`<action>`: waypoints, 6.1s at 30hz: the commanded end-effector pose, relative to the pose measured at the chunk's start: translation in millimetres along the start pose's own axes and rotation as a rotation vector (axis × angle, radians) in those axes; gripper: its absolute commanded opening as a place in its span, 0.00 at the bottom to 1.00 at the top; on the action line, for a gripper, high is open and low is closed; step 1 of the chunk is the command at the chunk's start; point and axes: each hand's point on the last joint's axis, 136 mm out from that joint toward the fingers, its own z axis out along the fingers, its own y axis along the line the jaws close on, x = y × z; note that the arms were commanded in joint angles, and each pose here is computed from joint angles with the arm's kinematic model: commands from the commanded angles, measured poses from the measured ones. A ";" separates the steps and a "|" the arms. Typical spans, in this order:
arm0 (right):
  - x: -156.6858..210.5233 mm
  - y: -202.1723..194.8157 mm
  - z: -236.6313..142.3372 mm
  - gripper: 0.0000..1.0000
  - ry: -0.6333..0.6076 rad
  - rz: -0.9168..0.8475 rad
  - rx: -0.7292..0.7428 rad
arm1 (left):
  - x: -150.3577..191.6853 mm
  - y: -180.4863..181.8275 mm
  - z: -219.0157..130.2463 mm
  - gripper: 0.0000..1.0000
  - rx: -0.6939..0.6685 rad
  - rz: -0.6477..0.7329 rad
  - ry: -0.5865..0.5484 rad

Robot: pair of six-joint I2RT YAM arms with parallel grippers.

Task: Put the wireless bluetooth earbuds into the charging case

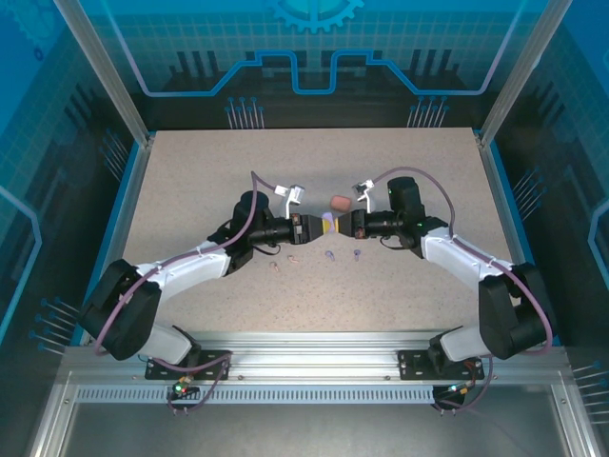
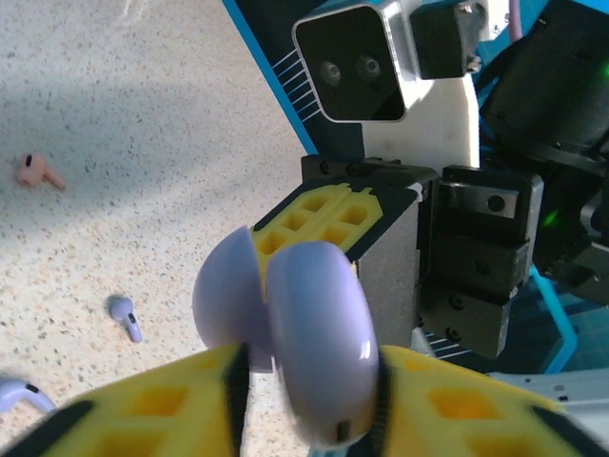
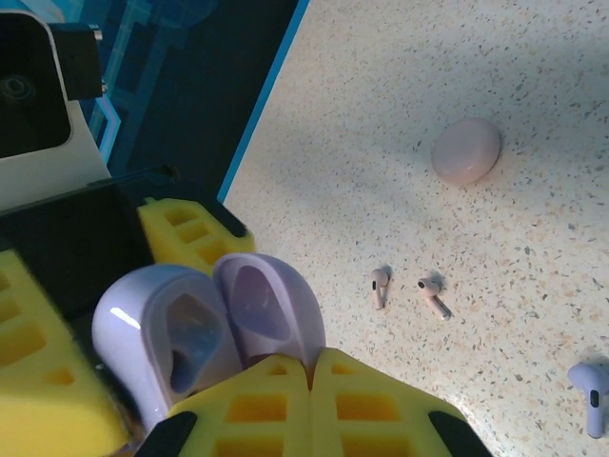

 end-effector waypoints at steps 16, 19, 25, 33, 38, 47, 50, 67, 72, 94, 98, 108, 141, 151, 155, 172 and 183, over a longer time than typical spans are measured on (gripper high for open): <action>-51.9 -7.6 -11.9 0.00 0.049 -0.166 0.296 | -49.5 2.9 -58.8 0.99 -0.249 0.174 0.034; -56.9 -10.8 -11.4 0.00 0.080 -0.224 0.323 | -54.9 4.0 -68.5 0.99 -0.251 0.217 0.121; -58.1 -13.1 -10.1 0.00 0.160 -0.379 0.378 | -50.4 4.4 -59.5 0.98 -0.155 0.198 0.340; -52.9 -18.3 -7.0 0.00 0.247 -0.574 0.514 | -43.7 9.3 -34.6 0.89 -0.038 0.111 0.489; -54.1 -11.0 -0.4 0.00 0.252 -0.596 0.491 | -37.6 6.4 -22.6 0.80 0.000 0.125 0.516; -52.8 3.9 8.2 0.00 0.260 -0.609 0.440 | -34.0 7.6 -7.7 0.62 0.038 0.126 0.531; -52.9 7.0 9.5 0.00 0.259 -0.609 0.430 | -35.0 7.5 -5.5 0.57 0.046 0.131 0.527; -53.2 15.1 11.5 0.00 0.253 -0.602 0.394 | -45.6 7.6 3.4 0.42 0.073 0.140 0.492; -53.8 15.0 11.6 0.00 0.252 -0.601 0.395 | -44.4 7.2 4.2 0.38 0.081 0.136 0.496; -58.2 13.3 10.2 0.00 0.251 -0.604 0.415 | -41.4 5.2 1.2 0.24 0.111 0.128 0.504; -60.8 14.3 9.8 0.00 0.242 -0.603 0.418 | -42.5 5.7 -0.2 0.15 0.111 0.124 0.502; -84.2 21.8 -21.8 0.34 0.131 -0.472 0.448 | -46.6 9.8 -9.5 0.00 0.091 0.137 0.456; 26.3 -80.2 10.9 0.63 0.308 -0.020 0.763 | -113.4 -43.4 -102.5 0.00 -0.211 0.820 -0.666; 49.3 -107.5 42.9 0.57 0.486 -0.064 0.828 | -132.0 -98.7 -117.0 0.00 -0.129 0.892 -0.758; 57.1 -111.6 52.2 0.57 0.530 -0.089 0.860 | -134.2 -101.7 -119.3 0.00 -0.131 0.891 -0.772; 71.8 -124.2 62.0 0.48 0.606 -0.146 0.924 | -133.1 -101.4 -123.5 0.00 -0.154 0.884 -0.764; 72.4 -130.7 71.9 0.42 0.625 -0.144 0.917 | -133.2 -100.3 -123.7 0.00 -0.158 0.881 -0.762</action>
